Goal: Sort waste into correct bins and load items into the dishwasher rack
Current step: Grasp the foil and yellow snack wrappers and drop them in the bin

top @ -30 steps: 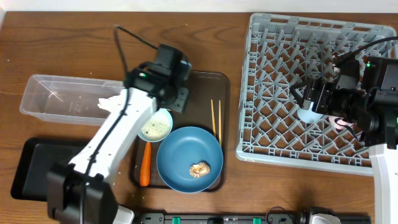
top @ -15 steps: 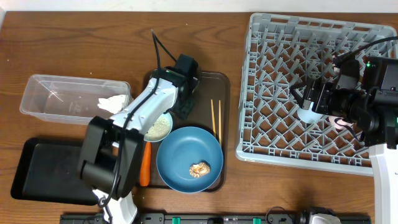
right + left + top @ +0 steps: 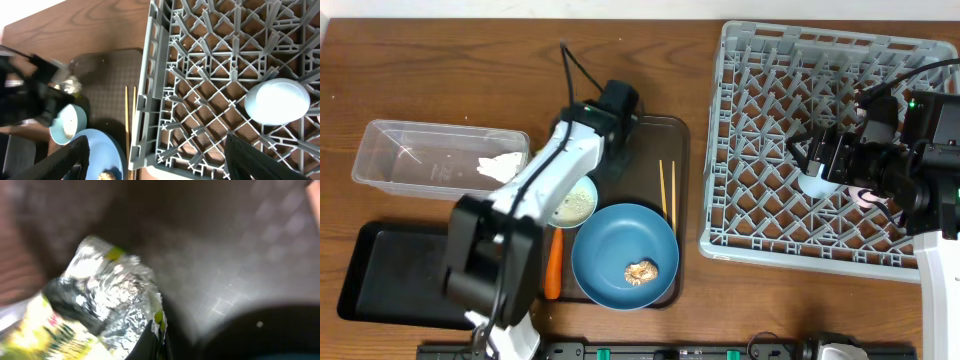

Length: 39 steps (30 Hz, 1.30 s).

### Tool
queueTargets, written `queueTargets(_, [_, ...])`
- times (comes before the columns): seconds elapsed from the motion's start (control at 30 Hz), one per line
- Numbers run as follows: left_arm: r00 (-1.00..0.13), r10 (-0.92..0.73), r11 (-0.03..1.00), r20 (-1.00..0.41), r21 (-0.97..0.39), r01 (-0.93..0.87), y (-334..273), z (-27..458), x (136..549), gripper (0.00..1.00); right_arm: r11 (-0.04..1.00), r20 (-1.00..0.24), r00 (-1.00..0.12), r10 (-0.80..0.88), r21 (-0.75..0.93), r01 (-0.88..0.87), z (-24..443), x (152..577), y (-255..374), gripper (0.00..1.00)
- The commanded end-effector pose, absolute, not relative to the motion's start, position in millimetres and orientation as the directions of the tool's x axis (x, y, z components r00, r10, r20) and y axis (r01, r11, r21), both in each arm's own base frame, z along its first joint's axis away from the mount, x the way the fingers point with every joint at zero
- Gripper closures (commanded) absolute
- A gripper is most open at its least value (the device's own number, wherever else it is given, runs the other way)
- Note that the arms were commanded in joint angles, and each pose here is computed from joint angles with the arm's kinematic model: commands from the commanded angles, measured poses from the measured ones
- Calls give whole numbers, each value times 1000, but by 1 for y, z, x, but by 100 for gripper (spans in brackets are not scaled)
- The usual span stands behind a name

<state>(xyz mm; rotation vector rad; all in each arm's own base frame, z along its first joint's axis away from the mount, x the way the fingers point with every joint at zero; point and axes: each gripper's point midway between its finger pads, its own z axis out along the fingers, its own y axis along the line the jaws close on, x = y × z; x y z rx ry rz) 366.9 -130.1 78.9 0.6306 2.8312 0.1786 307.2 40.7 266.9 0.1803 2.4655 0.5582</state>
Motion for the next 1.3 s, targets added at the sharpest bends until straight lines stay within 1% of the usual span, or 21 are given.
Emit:
queueTargets(0.0, [-867,315,946,-386,199,256,-116,150,381,94,906,-528,-819,222,422,-26,264,306,46,21])
queueTargets(0.03, [-870,279,956,-406,206,210,-108,160,379,94,906,-528,-819,222,422,-26,264,306,46,21])
queueTargets(0.13, [-890,86,975,-447,223,-17,-64,183,368,94,906,-528,-819,222,422,-26,264,306,46,21])
queueTargets(0.23, [-894,-76,962,-442,203,-182,-22,185,362,94,906,-529,-819,222,422,-27,265,306,46,21])
queueTargets(0.3, [-890,-140,952,-433,190,-242,-1,178,363,94,906,-529,-819,222,422,-27,265,306,46,21])
queueTargets(0.37, [-887,-191,951,-421,145,-273,14,169,367,94,906,-529,-819,222,422,-26,265,306,46,21])
queueTargets(0.47, [-897,-204,970,-391,44,-240,20,156,376,93,906,-528,-819,222,422,-26,264,306,46,21])
queueTargets(0.5, [-901,-210,973,-379,7,-230,21,152,377,86,906,-528,-819,222,422,-27,265,306,46,21])
queueTargets(0.53, [-901,-226,972,-369,-26,-233,22,150,377,68,906,-528,-820,222,422,-26,264,306,46,21])
queueTargets(0.57, [-900,-243,969,-361,-49,-242,25,150,377,57,906,-527,-820,222,422,-26,264,306,46,21])
queueTargets(0.6, [-899,-251,967,-358,-60,-246,26,150,376,51,906,-527,-820,222,422,-26,264,306,46,21])
queueTargets(0.63, [-899,-258,966,-354,-75,-248,26,151,375,48,906,-527,-820,222,422,-26,264,306,46,21])
queueTargets(0.77, [-904,-250,968,-347,-85,-235,19,160,364,48,906,-528,-820,222,422,-26,264,306,46,20])
queueTargets(0.93, [-928,-178,984,-328,-81,-160,-10,176,339,48,906,-528,-820,222,422,-26,264,306,46,20])
queueTargets(1.03, [-939,-223,975,-262,-62,-214,-18,175,317,47,906,-526,-821,222,422,-25,264,305,46,20])
queueTargets(1.13, [-951,-270,963,-149,-23,-269,-17,168,287,53,906,-523,-823,222,423,-23,264,305,46,20])
queueTargets(1.2, [-957,-270,963,-107,-8,-271,-16,163,276,54,906,-522,-823,222,423,-23,263,305,46,19])
queueTargets(1.27, [-959,-264,964,-98,-5,-265,-16,159,275,54,906,-526,-821,222,422,-25,264,305,46,19])
